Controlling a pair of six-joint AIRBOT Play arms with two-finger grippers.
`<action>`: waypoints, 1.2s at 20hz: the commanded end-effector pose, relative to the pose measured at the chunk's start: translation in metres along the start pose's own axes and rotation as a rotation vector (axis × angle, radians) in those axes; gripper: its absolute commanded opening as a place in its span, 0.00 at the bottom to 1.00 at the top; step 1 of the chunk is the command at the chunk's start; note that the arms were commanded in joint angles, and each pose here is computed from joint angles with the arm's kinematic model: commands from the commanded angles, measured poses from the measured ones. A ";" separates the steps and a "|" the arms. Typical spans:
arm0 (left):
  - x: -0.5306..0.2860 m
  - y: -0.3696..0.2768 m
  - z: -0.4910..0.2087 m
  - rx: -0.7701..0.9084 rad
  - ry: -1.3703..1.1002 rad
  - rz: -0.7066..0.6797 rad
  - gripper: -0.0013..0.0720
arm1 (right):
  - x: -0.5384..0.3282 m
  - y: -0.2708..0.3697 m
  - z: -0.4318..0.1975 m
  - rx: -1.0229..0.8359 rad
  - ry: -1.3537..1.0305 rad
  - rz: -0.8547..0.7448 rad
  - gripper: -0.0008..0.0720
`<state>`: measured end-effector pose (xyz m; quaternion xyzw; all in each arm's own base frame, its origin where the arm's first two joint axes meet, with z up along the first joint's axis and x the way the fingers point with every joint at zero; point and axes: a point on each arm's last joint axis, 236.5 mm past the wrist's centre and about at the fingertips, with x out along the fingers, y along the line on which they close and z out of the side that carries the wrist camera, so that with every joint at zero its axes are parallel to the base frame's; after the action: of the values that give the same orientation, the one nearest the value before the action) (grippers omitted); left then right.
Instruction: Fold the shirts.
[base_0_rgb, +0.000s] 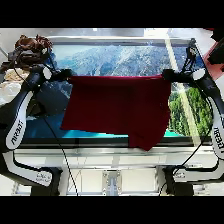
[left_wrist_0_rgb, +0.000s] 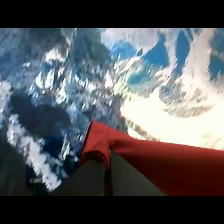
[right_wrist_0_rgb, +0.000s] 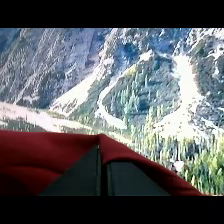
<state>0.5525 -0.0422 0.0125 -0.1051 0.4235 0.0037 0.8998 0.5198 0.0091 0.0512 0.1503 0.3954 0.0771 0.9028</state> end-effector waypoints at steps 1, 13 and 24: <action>-0.005 0.005 -0.036 0.057 0.155 0.028 0.04 | -0.018 0.005 -0.058 -0.041 0.245 0.010 0.05; 0.009 -0.016 -0.056 0.046 0.158 -0.026 0.15 | 0.011 -0.012 -0.171 0.051 0.433 -0.013 0.21; -0.142 -0.003 0.005 0.190 -0.115 0.032 0.86 | -0.135 -0.045 -0.210 0.169 0.534 -0.147 0.59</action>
<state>0.4944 -0.0427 0.1034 -0.0320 0.3880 -0.0235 0.9208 0.3320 -0.0232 -0.0021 0.1336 0.6076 0.0356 0.7821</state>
